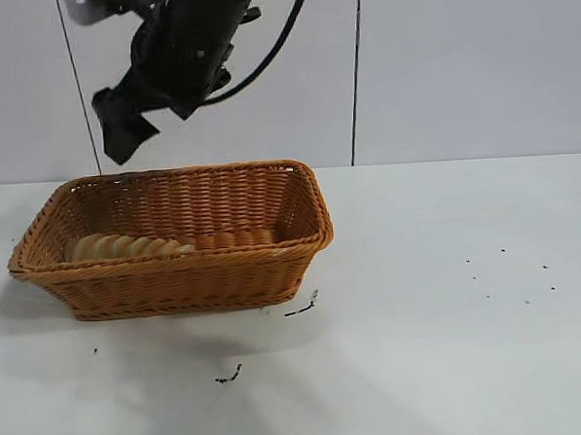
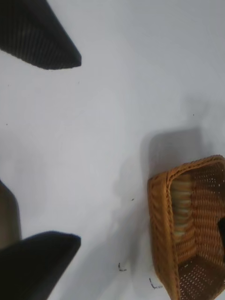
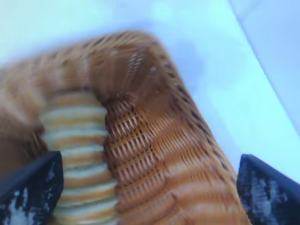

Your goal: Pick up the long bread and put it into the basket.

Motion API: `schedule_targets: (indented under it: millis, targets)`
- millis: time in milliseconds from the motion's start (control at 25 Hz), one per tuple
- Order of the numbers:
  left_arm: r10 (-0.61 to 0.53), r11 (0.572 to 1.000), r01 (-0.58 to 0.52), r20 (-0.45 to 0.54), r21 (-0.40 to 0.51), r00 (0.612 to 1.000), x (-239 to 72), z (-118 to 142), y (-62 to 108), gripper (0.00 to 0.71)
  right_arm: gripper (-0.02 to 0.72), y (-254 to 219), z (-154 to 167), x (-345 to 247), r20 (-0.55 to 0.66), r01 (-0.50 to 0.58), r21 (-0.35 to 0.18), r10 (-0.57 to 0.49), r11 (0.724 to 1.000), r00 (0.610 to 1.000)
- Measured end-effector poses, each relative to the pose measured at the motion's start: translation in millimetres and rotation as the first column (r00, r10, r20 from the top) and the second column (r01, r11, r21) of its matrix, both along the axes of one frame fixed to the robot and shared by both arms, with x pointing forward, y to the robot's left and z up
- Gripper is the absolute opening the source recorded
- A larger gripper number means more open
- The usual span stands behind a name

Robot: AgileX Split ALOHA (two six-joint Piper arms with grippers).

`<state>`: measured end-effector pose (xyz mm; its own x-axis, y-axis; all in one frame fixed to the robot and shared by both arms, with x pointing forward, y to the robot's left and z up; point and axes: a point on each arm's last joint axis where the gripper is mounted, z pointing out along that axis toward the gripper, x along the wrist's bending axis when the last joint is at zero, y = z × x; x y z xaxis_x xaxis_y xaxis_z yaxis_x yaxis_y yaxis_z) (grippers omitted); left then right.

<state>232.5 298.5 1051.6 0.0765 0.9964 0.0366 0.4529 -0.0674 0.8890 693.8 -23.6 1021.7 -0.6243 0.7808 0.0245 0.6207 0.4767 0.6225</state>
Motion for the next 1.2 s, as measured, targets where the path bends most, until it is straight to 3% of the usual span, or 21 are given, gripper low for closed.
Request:
schedule_targets:
  millis: [240, 440, 640, 760, 1040, 1200]
  targets:
    - [0.000, 1.000, 0.000, 0.000, 0.000, 1.000, 0.0, 0.0, 0.0, 0.692, 0.689, -94.7, -1.8, 43.0, -0.027, 0.203, -0.017, -0.203, 0.979, 0.979]
    - [0.000, 1.000, 0.000, 0.000, 0.000, 1.000, 0.0, 0.0, 0.0, 0.692, 0.689, -184.5, -4.9, 62.7, -0.073, 0.367, -0.054, -0.370, 0.929, 0.926]
    - [0.000, 1.000, 0.000, 0.000, 0.000, 1.000, 0.0, 0.0, 0.0, 0.692, 0.689, -243.0, -7.8, 64.8, -0.124, 0.458, -0.088, -0.466, 0.885, 0.876]
    - [0.000, 1.000, 0.000, 0.000, 0.000, 1.000, 0.0, 0.0, 0.0, 0.692, 0.689, -258.7, -8.9, 62.6, -0.158, 0.481, -0.102, -0.492, 0.871, 0.856]
    - [0.000, 1.000, 0.000, 0.000, 0.000, 1.000, 0.0, 0.0, 0.0, 0.692, 0.689, -261.2, -9.6, 52.8, -0.245, 0.463, -0.150, -0.486, 0.874, 0.839]
    - [0.000, 1.000, 0.000, 0.000, 0.000, 1.000, 0.0, 0.0, 0.0, 0.692, 0.689, -261.2, 0.2, 49.4, -0.246, 0.485, -0.138, -0.505, 0.863, 0.828]
